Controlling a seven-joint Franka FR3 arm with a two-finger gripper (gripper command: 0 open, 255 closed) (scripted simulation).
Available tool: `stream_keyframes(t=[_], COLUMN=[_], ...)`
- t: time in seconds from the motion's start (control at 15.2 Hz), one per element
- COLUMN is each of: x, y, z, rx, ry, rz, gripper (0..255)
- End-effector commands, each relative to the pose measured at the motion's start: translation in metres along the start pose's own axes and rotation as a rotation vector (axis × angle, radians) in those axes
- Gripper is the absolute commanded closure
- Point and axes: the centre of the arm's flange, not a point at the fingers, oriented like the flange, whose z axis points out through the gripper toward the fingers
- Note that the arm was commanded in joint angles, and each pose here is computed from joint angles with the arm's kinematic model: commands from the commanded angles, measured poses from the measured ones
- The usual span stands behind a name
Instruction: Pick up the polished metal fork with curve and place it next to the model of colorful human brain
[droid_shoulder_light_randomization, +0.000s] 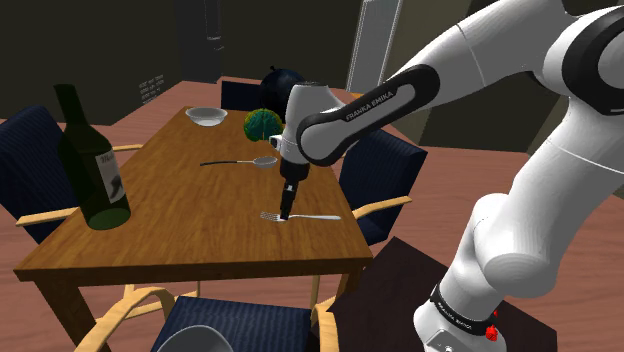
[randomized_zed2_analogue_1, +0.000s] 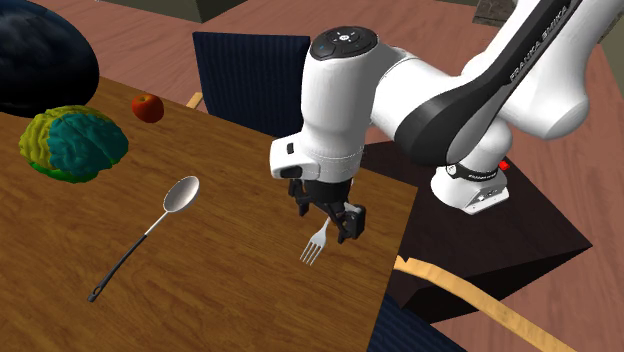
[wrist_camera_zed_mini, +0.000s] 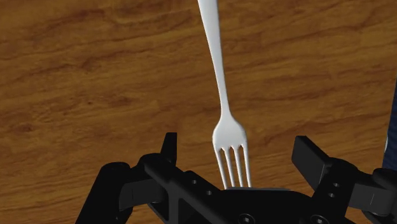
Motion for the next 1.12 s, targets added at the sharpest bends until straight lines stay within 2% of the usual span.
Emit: stream_keyframes(t=[0.0, 0.2, 0.73, 0.79, 1.06], x=[-0.001, -0.001, -0.001, -0.001, -0.001], y=[-0.001, -0.001, -0.001, -0.001, -0.003], z=[0.011, 0.03, 0.03, 0.03, 0.029], rx=[0.0, 0.0, 0.0, 0.0, -0.001], ry=[0.0, 0.0, 0.0, 0.0, 0.0], rz=[-0.003, -0.003, -0.003, -0.003, -0.003], gripper=[0, 0, 0, 255, 255])
